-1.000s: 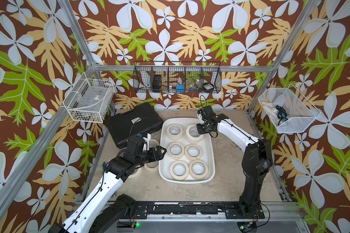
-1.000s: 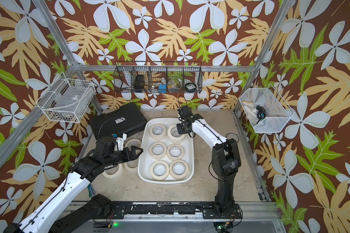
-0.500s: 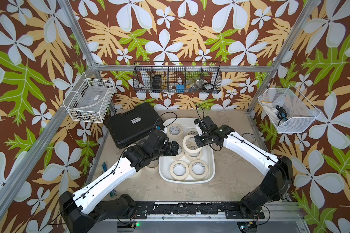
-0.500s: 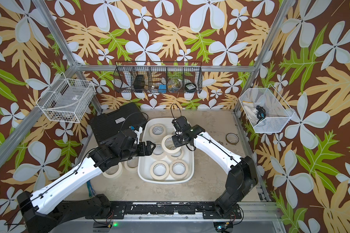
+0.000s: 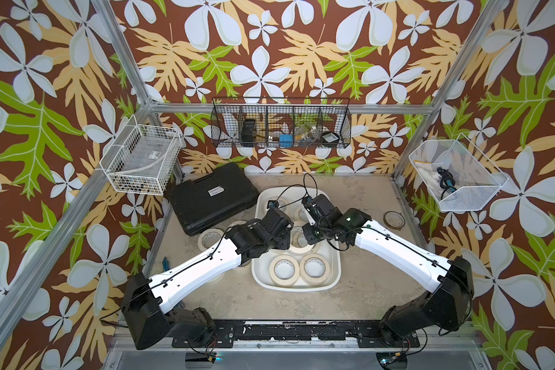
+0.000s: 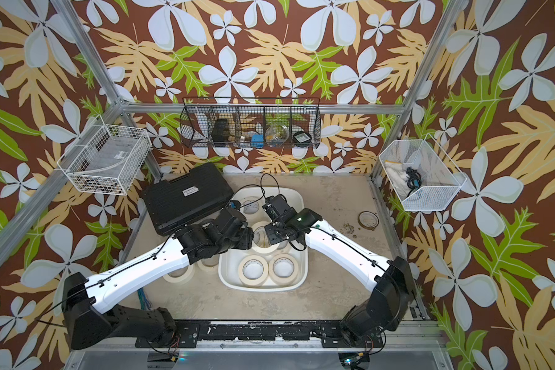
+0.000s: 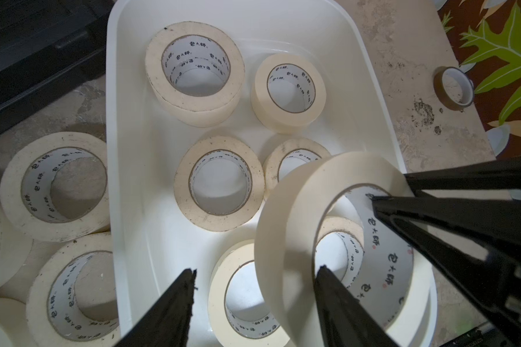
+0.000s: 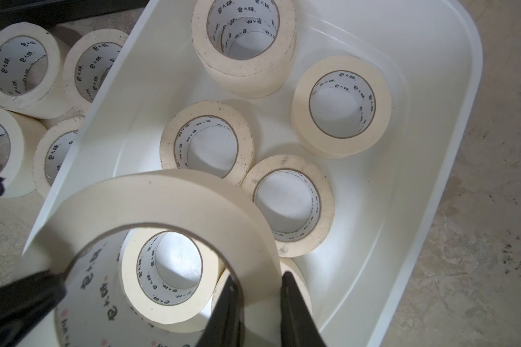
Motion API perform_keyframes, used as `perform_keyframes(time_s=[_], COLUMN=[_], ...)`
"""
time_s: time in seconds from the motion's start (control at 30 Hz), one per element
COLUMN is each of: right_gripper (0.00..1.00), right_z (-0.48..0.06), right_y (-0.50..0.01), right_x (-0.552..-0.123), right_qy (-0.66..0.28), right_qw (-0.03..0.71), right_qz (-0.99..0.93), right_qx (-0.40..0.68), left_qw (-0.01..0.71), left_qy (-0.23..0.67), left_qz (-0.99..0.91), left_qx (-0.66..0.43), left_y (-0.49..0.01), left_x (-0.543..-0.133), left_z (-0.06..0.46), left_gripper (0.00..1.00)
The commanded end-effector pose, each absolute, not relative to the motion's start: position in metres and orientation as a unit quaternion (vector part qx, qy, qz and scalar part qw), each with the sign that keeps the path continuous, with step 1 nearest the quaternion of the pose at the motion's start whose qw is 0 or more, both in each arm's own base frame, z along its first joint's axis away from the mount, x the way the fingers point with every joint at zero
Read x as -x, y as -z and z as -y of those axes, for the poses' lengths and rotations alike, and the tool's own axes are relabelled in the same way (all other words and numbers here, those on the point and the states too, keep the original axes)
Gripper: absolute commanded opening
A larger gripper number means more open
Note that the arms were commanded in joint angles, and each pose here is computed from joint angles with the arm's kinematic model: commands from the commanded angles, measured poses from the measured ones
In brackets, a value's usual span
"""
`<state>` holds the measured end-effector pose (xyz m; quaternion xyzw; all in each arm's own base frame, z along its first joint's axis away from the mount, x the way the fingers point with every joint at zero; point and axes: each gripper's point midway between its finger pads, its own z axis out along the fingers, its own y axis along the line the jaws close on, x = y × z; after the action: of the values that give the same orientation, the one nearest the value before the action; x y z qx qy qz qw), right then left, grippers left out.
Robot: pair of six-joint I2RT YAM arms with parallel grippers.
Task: Take out the art tape in the storage box
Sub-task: Pick up the art tape from the storage box.
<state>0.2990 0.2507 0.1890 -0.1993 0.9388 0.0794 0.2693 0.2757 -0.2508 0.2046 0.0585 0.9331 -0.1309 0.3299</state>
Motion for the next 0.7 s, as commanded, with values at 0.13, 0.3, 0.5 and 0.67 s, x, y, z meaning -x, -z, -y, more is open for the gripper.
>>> perform_keyframes(time_s=[0.13, 0.3, 0.5, 0.67], right_gripper=[0.07, 0.07, 0.07, 0.07], right_z=[-0.255, -0.256, -0.251, -0.252], right_y=[-0.186, -0.184, -0.182, -0.184], right_x=[-0.294, -0.293, -0.294, -0.294], right_qy=[-0.084, -0.082, -0.07, -0.073], right_qw=[0.266, 0.266, 0.27, 0.27], right_qz=[-0.941, -0.941, -0.942, -0.942], right_qx=[0.193, 0.192, 0.187, 0.187], left_qw=[0.333, 0.33, 0.335, 0.336], left_qy=[0.096, 0.102, 0.157, 0.131], left_qz=[-0.936, -0.936, -0.927, -0.931], left_qx=[-0.06, -0.06, -0.064, -0.059], left_y=[-0.193, -0.19, -0.198, -0.186], left_x=[-0.28, -0.28, -0.275, -0.278], left_z=[0.253, 0.26, 0.272, 0.266], left_gripper=[0.61, 0.59, 0.59, 0.55])
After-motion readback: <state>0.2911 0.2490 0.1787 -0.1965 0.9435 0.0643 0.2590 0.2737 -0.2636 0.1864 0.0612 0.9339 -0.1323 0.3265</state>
